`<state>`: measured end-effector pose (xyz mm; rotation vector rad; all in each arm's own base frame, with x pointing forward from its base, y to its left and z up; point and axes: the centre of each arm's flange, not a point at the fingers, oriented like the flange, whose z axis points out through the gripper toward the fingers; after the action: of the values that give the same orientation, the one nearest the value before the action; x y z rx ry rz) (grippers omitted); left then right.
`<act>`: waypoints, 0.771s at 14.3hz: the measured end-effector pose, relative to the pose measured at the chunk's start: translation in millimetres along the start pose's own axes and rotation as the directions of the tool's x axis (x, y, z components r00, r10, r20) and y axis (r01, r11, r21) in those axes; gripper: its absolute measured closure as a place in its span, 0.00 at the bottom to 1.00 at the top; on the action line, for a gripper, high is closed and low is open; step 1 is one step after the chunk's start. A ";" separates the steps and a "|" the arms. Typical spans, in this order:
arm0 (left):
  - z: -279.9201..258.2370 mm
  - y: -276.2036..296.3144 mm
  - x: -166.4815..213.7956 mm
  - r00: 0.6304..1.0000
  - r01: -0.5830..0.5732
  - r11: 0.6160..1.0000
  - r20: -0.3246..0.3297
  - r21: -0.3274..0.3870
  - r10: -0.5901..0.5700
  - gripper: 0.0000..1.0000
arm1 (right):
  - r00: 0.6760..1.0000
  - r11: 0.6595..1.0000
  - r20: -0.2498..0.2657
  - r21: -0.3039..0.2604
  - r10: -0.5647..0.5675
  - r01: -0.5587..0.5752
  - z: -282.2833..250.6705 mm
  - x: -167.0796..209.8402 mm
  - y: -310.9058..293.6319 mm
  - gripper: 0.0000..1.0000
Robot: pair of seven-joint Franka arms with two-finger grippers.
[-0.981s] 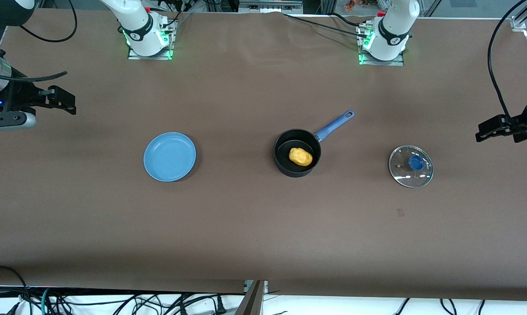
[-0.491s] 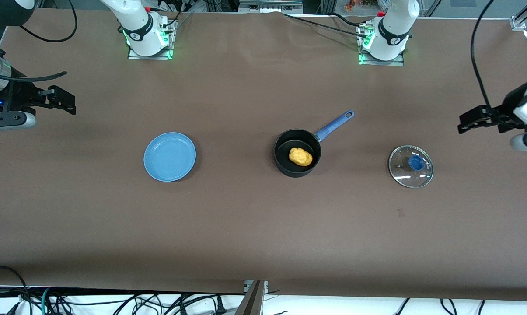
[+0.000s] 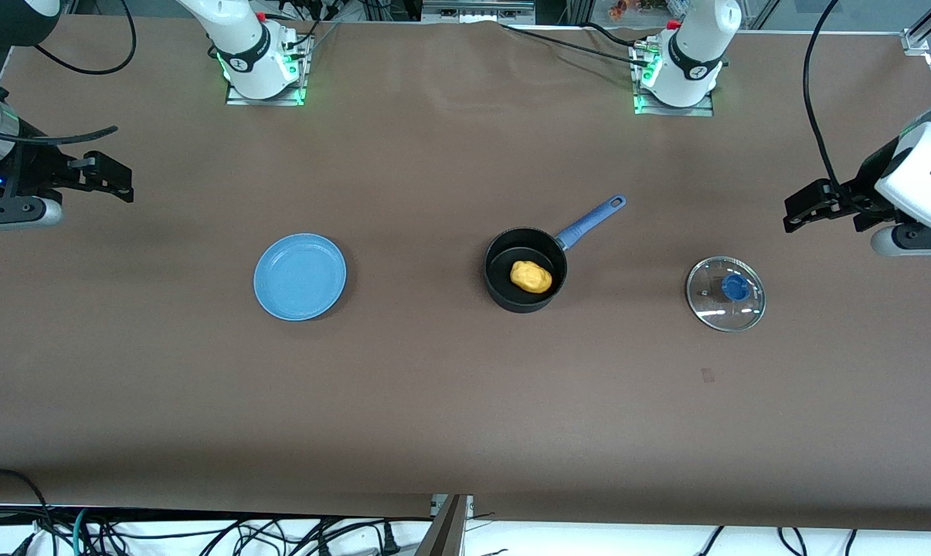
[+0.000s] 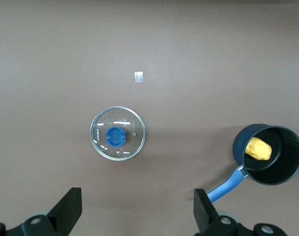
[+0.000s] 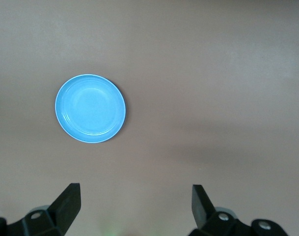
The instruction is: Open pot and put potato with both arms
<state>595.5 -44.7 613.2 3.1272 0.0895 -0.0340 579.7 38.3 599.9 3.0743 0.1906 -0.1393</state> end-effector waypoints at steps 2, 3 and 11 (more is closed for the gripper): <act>-3.8 2.8 -7.6 1.000 -0.003 1.000 -0.018 0.000 0.003 0.00 | 1.000 1.000 0.000 0.000 0.001 -0.001 0.0 0.0 0.4 0.00; -6.9 4.5 -12.6 1.000 -0.006 1.000 -0.031 0.001 0.006 0.00 | 1.000 1.000 0.000 0.000 0.001 -0.001 0.0 0.0 0.5 0.00; -5.3 2.3 -29.7 0.999 -0.004 1.000 -0.035 0.005 0.004 0.00 | 1.000 1.000 0.000 0.000 0.001 -0.001 0.0 0.0 0.7 0.00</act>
<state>566.2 -48.7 619.1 3.1338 0.0832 0.0207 579.8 37.7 599.9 3.0745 0.1887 -0.1390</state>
